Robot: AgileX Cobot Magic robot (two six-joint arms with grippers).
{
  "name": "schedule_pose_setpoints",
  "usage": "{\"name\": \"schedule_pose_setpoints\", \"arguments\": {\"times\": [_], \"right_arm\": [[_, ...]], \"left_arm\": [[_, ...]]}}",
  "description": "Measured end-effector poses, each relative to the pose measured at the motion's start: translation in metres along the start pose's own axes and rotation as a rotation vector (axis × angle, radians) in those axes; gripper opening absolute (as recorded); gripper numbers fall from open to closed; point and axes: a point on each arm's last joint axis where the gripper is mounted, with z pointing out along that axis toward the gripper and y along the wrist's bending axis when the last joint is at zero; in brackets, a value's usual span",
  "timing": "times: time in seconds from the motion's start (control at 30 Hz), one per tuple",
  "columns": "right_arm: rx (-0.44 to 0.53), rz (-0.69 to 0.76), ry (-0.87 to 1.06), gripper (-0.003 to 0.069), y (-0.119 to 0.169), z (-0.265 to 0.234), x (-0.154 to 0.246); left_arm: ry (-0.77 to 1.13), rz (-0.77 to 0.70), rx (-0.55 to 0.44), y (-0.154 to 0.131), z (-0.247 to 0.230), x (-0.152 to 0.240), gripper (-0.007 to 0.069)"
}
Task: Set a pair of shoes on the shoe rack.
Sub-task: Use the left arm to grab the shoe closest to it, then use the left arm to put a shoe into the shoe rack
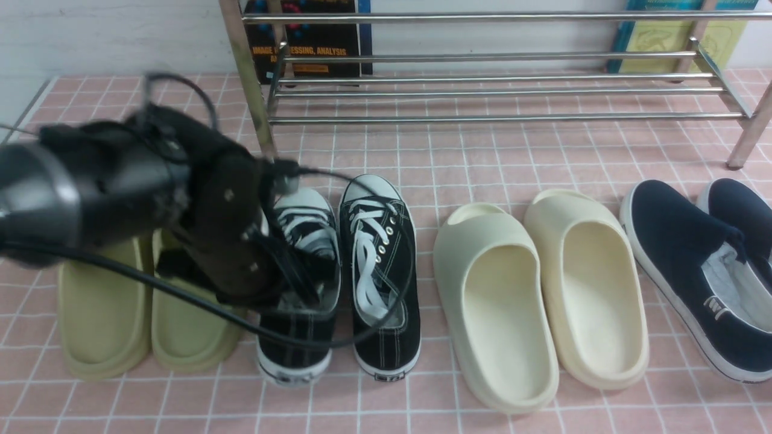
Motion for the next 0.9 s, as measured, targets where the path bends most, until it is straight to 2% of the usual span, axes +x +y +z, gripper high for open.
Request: {"name": "schedule_pose_setpoints", "arguments": {"times": [0.1, 0.3, 0.53, 0.9], "right_arm": [[-0.002, 0.005, 0.000, 0.0240, 0.000, 0.000, 0.000], [-0.002, 0.005, 0.000, 0.0240, 0.000, 0.000, 0.000], [-0.002, 0.005, 0.000, 0.0240, 0.000, 0.000, 0.000], [-0.002, 0.005, 0.000, 0.0240, 0.000, 0.000, 0.000]], "left_arm": [[-0.116, 0.004, 0.027, 0.008, -0.041, -0.023, 0.0017], [-0.206, -0.037, 0.056, 0.025, -0.059, -0.059, 0.0017], [-0.218, -0.091, 0.077, 0.038, -0.027, -0.098, 0.0017], [-0.348, -0.132, 0.126, 0.030, 0.009, -0.154, 0.0019]]}}
